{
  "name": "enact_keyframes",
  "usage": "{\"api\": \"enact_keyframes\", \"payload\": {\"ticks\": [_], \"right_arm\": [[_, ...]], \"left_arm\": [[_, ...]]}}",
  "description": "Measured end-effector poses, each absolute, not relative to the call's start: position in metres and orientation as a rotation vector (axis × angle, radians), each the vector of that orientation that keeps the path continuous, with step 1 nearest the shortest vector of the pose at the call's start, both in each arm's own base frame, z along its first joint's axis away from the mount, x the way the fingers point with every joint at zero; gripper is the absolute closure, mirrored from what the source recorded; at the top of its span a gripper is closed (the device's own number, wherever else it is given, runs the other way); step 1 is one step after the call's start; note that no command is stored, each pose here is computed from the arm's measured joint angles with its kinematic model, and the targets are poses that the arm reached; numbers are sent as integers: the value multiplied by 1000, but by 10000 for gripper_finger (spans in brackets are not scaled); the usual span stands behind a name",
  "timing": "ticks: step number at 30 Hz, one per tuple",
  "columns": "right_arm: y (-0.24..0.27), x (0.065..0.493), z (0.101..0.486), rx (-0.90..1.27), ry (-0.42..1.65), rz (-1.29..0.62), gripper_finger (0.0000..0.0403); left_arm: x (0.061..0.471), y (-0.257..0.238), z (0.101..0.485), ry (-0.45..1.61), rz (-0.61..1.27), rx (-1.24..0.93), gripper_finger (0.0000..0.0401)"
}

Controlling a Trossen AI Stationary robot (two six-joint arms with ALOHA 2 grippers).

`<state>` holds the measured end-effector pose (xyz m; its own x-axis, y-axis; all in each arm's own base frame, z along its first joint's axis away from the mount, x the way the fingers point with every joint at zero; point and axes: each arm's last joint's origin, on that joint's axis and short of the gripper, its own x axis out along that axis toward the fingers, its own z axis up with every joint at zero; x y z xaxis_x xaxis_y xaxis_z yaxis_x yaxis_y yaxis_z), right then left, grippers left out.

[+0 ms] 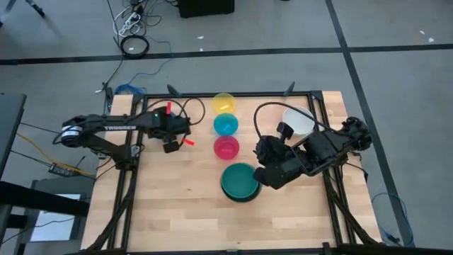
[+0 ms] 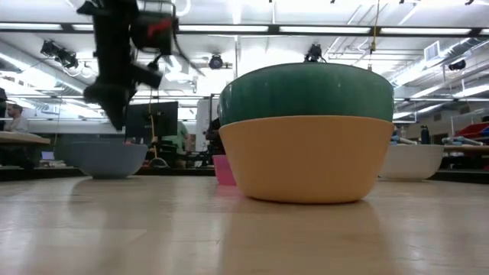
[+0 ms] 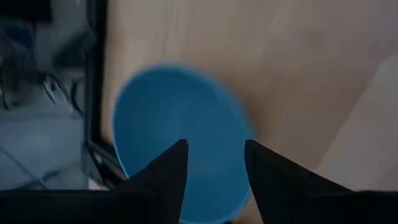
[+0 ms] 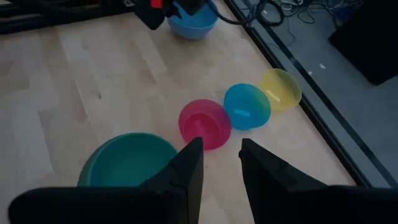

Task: Nest bowls inside each other
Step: Stack the blue bowl on top of the dark green bowl

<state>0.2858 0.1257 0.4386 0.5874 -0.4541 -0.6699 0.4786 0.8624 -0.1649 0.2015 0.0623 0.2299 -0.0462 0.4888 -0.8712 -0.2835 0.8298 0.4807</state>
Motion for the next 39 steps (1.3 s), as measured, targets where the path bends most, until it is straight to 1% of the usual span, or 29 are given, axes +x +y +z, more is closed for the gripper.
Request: {"api": "enact_keyframes", "payload": {"ticks": [4,8,11,14,18,23,26,33,39], "right_arm": [[126,286,439,35,770,-544,307],[125,286,439,35,770,-548,307],[122,287,439,39,770,-557,307],[121,288,439,40,769,-560,307],[122,287,439,43,769,-559,307],[120,288,439,48,768,-567,307],[118,289,439,51,768,-572,307],[113,291,439,45,774,-584,307],[111,292,439,37,776,-584,307]], "left_arm": [[193,64,221,1549,639,123,231],[192,62,221,1567,586,65,231],[191,64,218,1571,580,73,231],[187,71,210,1576,597,53,231],[178,78,198,1613,589,-20,231],[174,83,189,1611,570,-79,231],[174,82,190,1612,551,-96,231],[182,85,210,1547,541,-92,230],[182,88,202,1539,547,-68,230]]}}
